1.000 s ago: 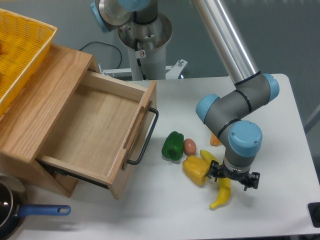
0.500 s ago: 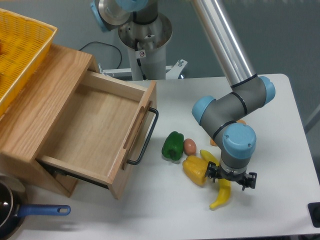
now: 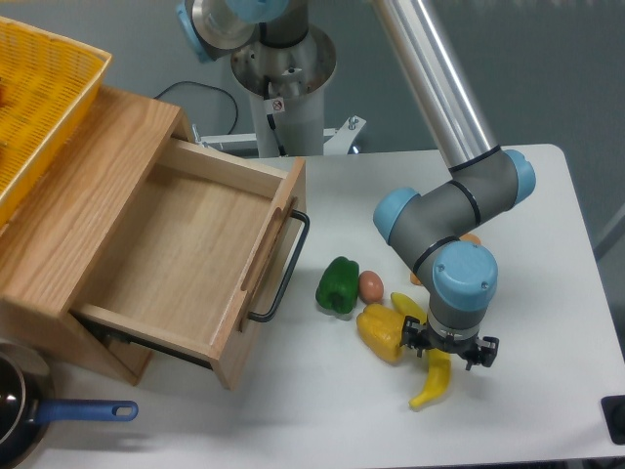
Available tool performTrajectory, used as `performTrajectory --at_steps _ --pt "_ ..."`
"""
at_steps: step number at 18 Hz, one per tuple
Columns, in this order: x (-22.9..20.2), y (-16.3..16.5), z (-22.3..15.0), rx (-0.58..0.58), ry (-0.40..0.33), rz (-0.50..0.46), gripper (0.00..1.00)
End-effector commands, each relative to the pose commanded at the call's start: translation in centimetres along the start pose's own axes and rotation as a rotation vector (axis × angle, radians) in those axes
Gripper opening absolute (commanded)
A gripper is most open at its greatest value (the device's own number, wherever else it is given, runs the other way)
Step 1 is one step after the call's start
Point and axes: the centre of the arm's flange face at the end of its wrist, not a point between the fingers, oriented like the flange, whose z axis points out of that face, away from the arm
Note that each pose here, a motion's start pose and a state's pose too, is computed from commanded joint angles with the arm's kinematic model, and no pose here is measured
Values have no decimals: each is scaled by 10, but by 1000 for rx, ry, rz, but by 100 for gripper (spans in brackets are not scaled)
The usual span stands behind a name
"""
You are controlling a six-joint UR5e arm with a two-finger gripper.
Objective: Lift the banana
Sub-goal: 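Lift the grasped banana up off the table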
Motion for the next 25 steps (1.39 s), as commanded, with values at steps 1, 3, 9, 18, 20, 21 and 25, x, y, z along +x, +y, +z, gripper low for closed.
performTrajectory --at_steps 1,3,9,18,20,21,25 --pt "0 0 0 0 0 0 57" --pt "0 0 0 -1 1 2 49" --pt "1 1 -1 -1 1 2 39" --pt "-7 -4 -25 21 -30 0 31" --pt "-3 -8 -39 25 -33 20 31" --pt "1 -8 -47 23 -31 47 31" --pt "11 -8 -65 22 -29 155 31"
